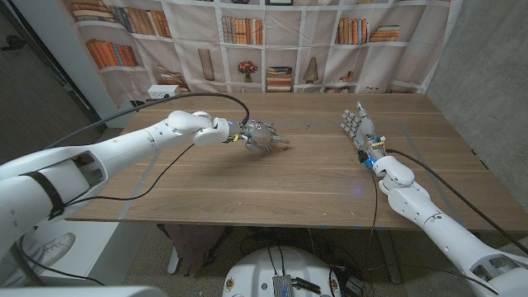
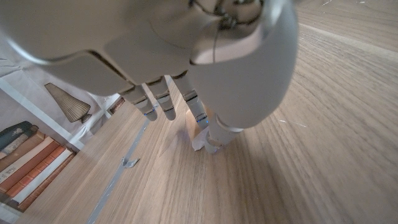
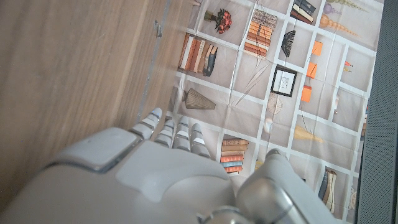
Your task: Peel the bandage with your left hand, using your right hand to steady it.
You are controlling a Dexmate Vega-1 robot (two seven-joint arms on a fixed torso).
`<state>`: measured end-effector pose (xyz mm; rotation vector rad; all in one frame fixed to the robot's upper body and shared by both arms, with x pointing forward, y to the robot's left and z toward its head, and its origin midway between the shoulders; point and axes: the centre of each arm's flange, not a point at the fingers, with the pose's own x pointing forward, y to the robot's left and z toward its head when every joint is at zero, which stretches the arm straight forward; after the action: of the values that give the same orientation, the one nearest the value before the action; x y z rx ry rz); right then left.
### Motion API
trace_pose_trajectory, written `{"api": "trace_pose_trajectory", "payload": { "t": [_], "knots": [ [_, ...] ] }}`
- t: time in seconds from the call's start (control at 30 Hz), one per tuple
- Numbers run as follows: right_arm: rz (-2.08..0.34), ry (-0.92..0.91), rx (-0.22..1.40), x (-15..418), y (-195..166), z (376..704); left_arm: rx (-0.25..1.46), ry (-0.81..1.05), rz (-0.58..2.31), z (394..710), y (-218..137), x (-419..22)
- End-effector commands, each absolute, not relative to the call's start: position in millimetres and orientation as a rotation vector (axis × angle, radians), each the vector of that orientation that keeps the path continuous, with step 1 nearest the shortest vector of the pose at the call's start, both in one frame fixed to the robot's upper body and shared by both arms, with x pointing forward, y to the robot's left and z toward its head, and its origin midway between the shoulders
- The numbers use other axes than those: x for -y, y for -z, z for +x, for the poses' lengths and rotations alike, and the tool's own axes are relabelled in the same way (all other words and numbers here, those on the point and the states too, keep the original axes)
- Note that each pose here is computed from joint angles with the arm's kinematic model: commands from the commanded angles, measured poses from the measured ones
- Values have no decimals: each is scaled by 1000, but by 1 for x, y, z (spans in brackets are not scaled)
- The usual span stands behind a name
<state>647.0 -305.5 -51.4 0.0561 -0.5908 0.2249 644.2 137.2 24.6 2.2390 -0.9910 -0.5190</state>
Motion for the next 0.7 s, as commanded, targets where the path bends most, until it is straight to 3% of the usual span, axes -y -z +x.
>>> {"api": "trace_pose_trajectory", "payload": {
  "t": [0.03, 0.7],
  "knots": [
    [74, -233, 597, 306, 52, 647, 1002, 512, 2231, 644, -20, -137],
    [77, -249, 609, 307, 47, 649, 1018, 495, 2202, 645, -8, -135]
  ]
}}
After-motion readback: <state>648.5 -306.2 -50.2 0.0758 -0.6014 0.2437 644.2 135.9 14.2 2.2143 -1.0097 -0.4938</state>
